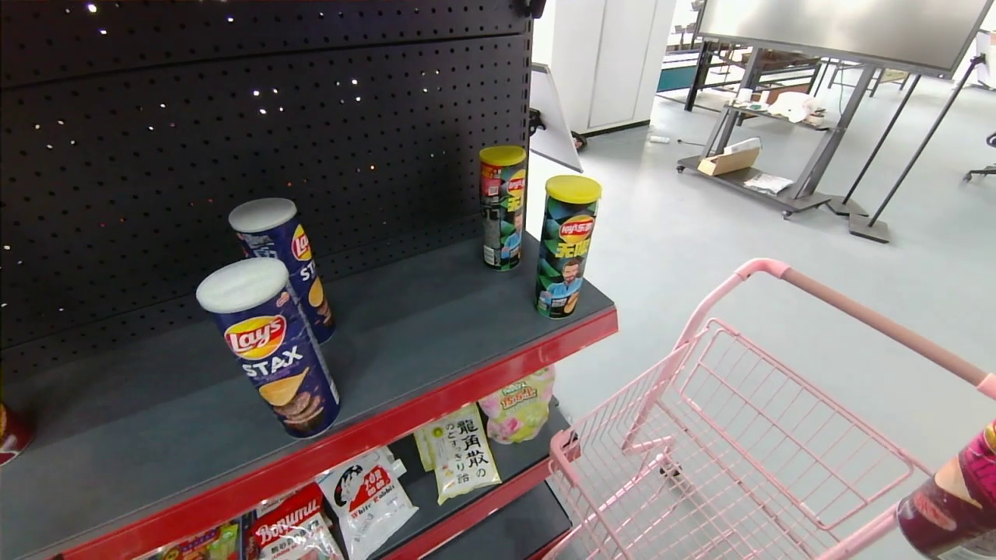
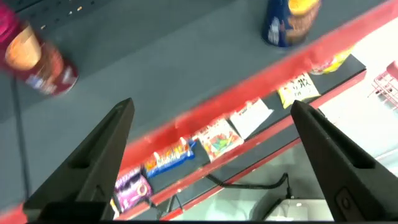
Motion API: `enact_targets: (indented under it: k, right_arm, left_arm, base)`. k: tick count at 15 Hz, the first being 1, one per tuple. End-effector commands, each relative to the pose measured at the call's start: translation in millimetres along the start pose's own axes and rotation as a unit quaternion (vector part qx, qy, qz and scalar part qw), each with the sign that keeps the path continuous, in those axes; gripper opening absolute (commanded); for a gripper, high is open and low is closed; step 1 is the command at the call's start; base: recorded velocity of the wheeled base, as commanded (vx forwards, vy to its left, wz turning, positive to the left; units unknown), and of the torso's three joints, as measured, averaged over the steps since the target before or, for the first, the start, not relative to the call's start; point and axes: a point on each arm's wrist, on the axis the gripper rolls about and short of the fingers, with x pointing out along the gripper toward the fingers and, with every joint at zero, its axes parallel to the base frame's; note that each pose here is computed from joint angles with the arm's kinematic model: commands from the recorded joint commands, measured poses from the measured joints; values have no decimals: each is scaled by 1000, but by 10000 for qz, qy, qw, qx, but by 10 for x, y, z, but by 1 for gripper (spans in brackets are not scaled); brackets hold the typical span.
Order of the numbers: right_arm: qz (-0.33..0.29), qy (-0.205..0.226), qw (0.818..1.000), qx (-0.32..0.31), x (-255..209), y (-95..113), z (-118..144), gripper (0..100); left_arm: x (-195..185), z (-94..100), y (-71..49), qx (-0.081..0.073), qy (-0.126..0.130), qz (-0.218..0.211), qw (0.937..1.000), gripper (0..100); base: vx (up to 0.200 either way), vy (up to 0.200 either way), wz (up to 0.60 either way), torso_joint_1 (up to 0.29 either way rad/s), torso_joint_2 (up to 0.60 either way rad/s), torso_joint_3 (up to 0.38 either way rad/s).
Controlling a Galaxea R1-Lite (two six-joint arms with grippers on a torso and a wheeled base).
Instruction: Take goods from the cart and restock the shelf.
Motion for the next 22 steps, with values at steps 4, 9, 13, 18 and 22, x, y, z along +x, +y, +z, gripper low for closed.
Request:
enact_targets:
  k: [4, 9, 13, 18, 22]
  right_arm:
    - [-2, 68, 10000, -18, 13, 11, -59, 0]
    - [5, 66, 10000, -20, 4, 14, -92, 0]
    - [-9, -22, 10000, 3, -32, 6, -102, 0]
    - [-55, -126, 9999, 35, -104, 0, -199, 0]
    - [-77, -476, 9988, 116, -242, -16, -328, 0]
  left_arm:
    - [-32, -24, 12, 92, -109, -31, 9999, 100]
    - [-37, -20, 13, 92, -131, -30, 9999, 100]
    - [-62, -32, 23, 67, -217, -30, 9997, 100]
    - [-92, -55, 35, 244, -296, -24, 9993, 100]
    - [-92, -54, 35, 357, -304, -20, 9989, 100]
  base:
    - [0, 0, 150, -1, -2, 2]
    - [0, 0, 600, 10, 5, 0]
    - [0, 0, 600, 5, 2, 4]
    - [0, 0, 480, 2, 3, 2]
    - [0, 0, 0, 0, 0, 0]
